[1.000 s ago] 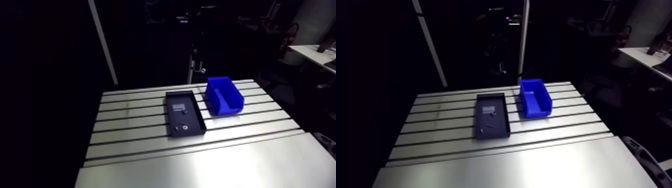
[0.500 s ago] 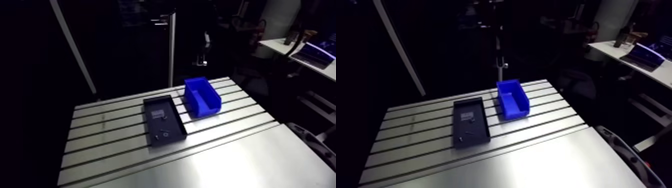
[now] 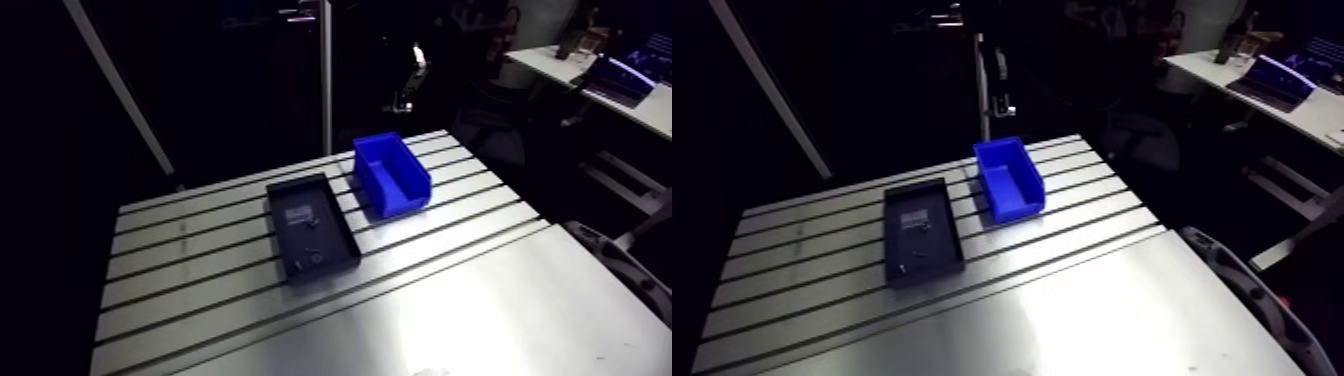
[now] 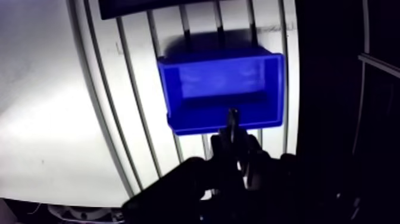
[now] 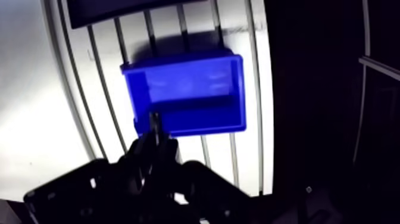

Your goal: Pick up the M10 bolt from the tray and put it into the blue bin.

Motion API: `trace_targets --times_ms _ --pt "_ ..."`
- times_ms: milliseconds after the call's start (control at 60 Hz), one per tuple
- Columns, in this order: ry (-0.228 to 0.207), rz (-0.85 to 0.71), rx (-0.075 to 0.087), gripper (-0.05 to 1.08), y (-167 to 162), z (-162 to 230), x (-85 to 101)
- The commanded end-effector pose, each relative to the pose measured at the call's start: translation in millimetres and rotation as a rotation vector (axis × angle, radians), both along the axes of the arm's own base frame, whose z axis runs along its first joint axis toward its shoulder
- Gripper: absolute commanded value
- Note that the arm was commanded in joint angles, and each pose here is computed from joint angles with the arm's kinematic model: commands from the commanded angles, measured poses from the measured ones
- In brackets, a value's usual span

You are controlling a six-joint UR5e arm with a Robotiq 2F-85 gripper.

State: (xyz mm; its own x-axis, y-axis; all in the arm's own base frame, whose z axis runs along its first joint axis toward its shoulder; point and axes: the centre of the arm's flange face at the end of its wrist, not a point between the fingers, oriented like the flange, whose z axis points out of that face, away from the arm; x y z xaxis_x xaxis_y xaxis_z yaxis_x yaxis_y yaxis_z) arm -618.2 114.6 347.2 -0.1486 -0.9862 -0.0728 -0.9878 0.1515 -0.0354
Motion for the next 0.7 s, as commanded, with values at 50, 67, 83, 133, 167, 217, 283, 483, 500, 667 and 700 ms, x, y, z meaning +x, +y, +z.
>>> trace_targets --times_ms 50,67,83,133,167,217,283,483,500,667,700 --pt "-0.035 -0.008 -0.011 1.05 2.7 -27.8 -6.8" --pt "-0.040 -0.009 -0.011 1.05 2.8 -31.2 -6.8" --pt "-0.040 -0.009 -0.011 1.05 2.8 -31.2 -6.8" --pt "-0.047 -0.011 -0.014 1.05 3.3 -37.4 -7.9" --pt "-0.051 -0.011 -0.014 1.05 3.5 -41.6 -8.1" --pt "-0.054 -0.012 -0.014 1.05 3.8 -46.2 -8.7" --pt "-0.062 -0.013 -0.015 1.05 4.3 -59.3 -9.1" --pt "-0.082 -0.014 -0.019 1.04 4.7 -82.5 -11.9" --pt "-0.095 -0.014 -0.024 1.04 4.5 -90.8 -11.4" --pt "-0.107 -0.012 -0.027 1.04 3.5 -108.8 -11.1" --pt "-0.113 -0.012 -0.029 1.04 3.4 -114.5 -10.9"
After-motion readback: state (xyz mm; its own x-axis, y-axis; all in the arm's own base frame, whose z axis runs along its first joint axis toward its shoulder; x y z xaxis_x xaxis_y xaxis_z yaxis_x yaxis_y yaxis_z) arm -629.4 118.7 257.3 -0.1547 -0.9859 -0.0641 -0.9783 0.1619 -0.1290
